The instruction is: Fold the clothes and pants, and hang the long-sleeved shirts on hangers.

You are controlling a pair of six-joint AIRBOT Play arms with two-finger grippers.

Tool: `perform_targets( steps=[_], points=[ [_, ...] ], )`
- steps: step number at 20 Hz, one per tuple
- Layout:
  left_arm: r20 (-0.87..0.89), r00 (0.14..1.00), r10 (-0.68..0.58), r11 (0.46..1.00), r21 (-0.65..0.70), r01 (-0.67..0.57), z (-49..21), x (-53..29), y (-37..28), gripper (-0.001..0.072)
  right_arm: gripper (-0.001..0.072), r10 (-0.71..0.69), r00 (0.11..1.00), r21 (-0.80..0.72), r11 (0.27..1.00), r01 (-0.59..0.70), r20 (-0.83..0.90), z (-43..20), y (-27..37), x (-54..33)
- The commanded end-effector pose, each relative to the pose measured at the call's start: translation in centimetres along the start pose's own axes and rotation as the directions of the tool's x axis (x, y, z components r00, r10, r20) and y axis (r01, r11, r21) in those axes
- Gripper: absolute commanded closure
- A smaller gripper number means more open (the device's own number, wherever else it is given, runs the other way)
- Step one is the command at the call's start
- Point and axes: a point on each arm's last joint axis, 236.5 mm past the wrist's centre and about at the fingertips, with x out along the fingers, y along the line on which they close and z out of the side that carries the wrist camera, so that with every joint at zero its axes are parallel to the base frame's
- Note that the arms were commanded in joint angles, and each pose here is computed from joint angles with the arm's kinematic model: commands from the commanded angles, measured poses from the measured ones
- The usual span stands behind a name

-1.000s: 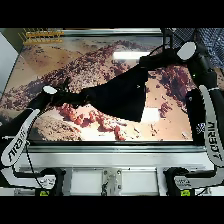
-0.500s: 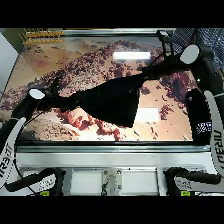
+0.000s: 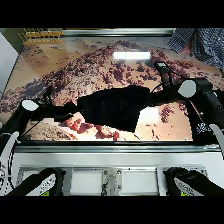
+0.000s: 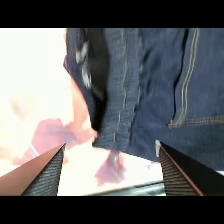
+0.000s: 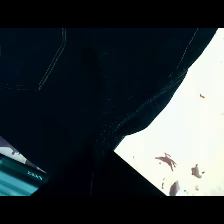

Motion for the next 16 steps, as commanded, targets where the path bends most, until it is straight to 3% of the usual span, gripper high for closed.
perform_targets(
  steps=[1,4,8,16],
  points=[
    [-0.021,1.000,0.012,0.999,-0.038,-0.013,-3.2,1.6,0.3,0.0103,0.0700,0.025,0.999,0.021,0.999,-0.026,0.041,0.3,0.6,-0.1],
    [-0.041,0.998,0.045,0.999,-0.017,-0.046,-4.6,4.4,0.6,0.0103,0.0700,0.046,0.997,0.032,0.998,-0.047,0.056,0.7,1.1,-0.1],
    [-0.044,0.999,0.022,0.996,-0.089,-0.026,-3.0,6.9,0.0,0.0103,0.0700,0.046,0.997,0.031,0.998,-0.047,0.056,0.6,1.1,-0.1],
    [-0.081,0.997,0.015,1.000,-0.019,-0.017,-3.3,8.2,-2.1,0.0105,0.0700,0.044,0.997,0.031,0.998,-0.046,0.057,0.7,1.1,-0.1]
  ],
)
